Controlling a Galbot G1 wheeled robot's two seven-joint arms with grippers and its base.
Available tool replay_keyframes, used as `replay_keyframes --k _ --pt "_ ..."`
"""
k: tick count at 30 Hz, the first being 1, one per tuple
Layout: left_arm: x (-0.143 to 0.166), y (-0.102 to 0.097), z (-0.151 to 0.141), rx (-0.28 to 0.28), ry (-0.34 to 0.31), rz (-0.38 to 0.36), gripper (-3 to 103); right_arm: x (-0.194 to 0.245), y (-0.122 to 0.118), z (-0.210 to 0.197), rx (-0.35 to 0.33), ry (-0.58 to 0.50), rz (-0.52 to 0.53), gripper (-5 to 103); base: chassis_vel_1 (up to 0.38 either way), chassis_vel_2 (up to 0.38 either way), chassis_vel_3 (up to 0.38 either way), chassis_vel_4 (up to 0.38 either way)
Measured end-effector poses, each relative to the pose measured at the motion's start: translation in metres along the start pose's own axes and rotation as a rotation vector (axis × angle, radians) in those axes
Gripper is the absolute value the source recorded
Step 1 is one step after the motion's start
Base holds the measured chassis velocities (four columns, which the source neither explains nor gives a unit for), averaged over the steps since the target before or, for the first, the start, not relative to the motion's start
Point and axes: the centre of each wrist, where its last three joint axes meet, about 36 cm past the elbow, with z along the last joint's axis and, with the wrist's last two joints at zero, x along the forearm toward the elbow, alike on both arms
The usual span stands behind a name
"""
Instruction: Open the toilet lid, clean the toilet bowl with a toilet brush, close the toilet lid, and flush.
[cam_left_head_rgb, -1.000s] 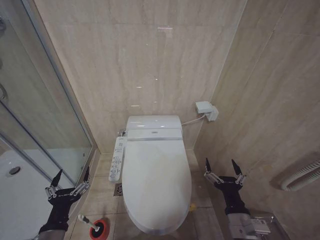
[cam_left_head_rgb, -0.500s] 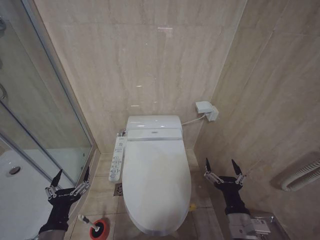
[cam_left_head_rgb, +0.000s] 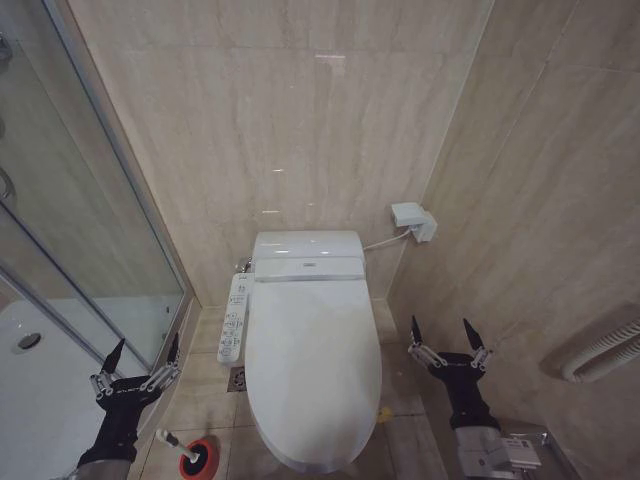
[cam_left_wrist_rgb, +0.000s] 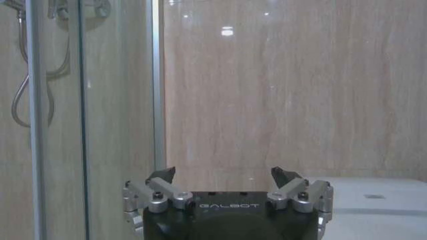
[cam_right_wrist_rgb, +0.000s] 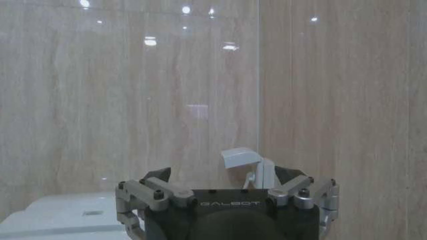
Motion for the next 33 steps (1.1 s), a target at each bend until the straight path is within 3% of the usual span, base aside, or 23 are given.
replay_keyframes --k 26,33 --pt "-0.001 0.000 0.000 0.002 0.005 -0.001 97 0.000 0.000 0.000 0.000 0.000 0.000 100 0.000 0.000 0.000 0.000" --pt "-0.018 0.007 -0.008 0.042 0.076 -0.012 100 0.000 0.000 0.000 0.000 0.000 0.000 100 0.000 0.000 0.000 0.000"
